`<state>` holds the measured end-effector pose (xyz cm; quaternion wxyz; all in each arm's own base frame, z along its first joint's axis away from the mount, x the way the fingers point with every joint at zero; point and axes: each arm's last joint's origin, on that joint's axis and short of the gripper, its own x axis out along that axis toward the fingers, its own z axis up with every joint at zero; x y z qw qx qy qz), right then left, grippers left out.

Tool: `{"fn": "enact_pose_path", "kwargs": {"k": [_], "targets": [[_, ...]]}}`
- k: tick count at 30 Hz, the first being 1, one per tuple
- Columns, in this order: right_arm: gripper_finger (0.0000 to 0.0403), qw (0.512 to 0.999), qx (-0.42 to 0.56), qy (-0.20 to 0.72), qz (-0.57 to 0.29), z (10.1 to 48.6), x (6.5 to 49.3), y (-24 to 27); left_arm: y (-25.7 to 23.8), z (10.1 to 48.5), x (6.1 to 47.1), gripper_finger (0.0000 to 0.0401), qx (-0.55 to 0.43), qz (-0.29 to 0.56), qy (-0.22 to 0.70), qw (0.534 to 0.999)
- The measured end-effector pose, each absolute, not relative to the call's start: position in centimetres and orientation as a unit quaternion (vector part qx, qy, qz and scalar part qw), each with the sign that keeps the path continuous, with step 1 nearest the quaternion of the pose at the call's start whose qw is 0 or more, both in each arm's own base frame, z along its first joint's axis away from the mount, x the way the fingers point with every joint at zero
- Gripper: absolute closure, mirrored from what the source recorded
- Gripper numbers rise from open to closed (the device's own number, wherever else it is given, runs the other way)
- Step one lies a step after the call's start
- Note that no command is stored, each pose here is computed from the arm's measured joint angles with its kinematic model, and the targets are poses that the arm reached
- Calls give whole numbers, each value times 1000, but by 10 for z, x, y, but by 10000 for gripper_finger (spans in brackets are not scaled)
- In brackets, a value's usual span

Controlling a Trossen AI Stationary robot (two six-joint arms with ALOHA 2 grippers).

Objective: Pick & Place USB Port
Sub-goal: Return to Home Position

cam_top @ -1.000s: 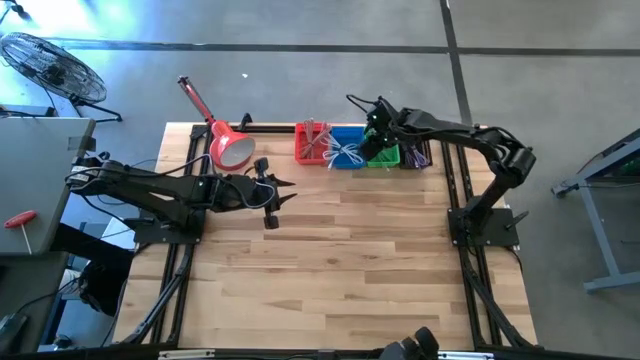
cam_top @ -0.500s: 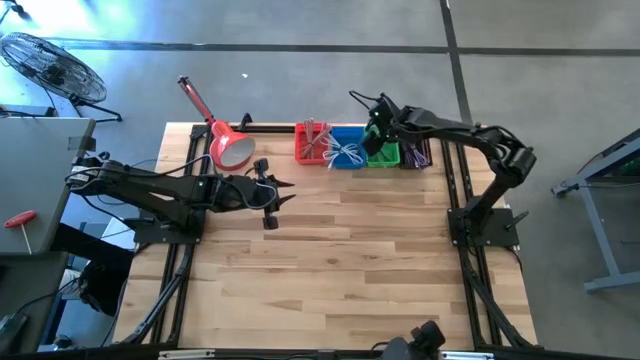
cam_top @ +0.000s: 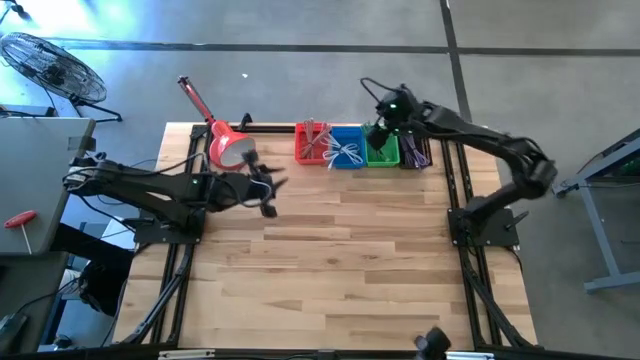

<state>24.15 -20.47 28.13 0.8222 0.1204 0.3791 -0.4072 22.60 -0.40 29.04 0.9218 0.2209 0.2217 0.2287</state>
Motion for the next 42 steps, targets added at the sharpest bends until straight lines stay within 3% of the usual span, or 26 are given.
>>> {"fn": "enact_pose_path", "kwargs": {"k": [5, 11, 15, 18, 20, 27, 32, 42], "targets": [[140, 888, 105, 293, -339, 339, 218, -159, -5, 334, 203, 281, 257, 309, 184, 897], [141, 927, 103, 257, -252, 376, 176, -107, -5, 364, 161, 289, 264, 317, 176, 894], [166, 927, 94, 273, -240, 383, 148, -83, 0, 363, 131, 336, 269, 312, 207, 888], [201, 926, 96, 285, -227, 384, 132, -70, 2, 359, 110, 388, 273, 259, 224, 899], [233, 926, 100, 290, -222, 385, 123, -64, 3, 359, 99, 392, 247, 243, 212, 914], [390, 911, 133, 330, -208, 376, 94, -43, 7, 364, 61, 399, 152, 216, 138, 955], [382, 924, 136, 303, -191, 348, 76, -32, 8, 350, 46, 400, 90, 200, 95, 971], [401, 979, 151, 111, -74, 274, 62, -18, 1, 297, 58, 401, 27, 116, -44, 992]]}}
